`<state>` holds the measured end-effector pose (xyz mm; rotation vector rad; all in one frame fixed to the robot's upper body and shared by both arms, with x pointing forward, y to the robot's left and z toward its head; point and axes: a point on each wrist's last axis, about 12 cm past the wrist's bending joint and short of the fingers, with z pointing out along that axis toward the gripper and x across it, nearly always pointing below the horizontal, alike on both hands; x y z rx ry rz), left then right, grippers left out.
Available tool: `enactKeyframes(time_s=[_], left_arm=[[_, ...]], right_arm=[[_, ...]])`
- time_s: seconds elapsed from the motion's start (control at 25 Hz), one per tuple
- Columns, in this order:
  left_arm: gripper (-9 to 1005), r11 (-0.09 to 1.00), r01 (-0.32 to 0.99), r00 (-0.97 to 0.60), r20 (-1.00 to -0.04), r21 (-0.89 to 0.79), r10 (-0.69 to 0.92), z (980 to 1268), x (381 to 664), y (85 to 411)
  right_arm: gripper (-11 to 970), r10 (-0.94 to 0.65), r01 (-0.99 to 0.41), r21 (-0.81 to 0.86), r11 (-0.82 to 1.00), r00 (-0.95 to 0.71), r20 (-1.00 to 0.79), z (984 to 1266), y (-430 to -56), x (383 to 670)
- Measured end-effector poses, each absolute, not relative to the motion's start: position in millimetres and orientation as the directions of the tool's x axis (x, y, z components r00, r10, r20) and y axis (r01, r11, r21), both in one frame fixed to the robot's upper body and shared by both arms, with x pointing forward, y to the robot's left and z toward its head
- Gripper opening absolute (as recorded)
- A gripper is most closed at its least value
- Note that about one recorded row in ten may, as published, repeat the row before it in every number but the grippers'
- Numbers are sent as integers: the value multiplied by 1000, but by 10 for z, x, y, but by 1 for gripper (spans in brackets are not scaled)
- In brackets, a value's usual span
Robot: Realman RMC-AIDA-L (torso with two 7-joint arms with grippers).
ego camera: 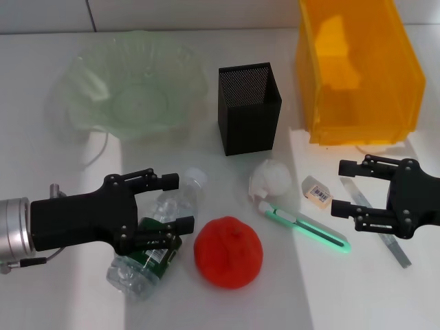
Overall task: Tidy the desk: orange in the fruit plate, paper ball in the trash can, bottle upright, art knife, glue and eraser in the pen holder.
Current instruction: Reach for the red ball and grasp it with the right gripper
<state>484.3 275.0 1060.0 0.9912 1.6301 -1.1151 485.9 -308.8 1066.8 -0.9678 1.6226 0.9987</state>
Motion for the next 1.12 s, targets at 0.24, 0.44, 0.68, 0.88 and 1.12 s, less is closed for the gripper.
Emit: enactKeyframes(time_s=[0.24,0.44,0.68,0.88,1.12], left_arm=[[802,271,935,-271,-954,-229,126,10609,4849,2757],[802,270,937,-266,-955,-224,132,10616,4865,2752],[802,271,937,-264,-956,-222,129,10616,4854,2761],[802,276,932,-277,-952,-233,132,10611,4849,2782],[802,291,925,-290,-949,-245,123,10597,4820,2823]], right_arm=[[729,-131,-924,163,345,-220,-967,10677,-3072,4877],[727,-156,-938,191,291,-243,-957,10671,-3020,4854],[724,-207,-964,192,184,-229,-951,10710,-2879,4894],[722,-247,-972,182,148,-214,-945,10683,-2632,5034],[720,-253,-972,193,137,-223,-941,10656,-2447,5147]])
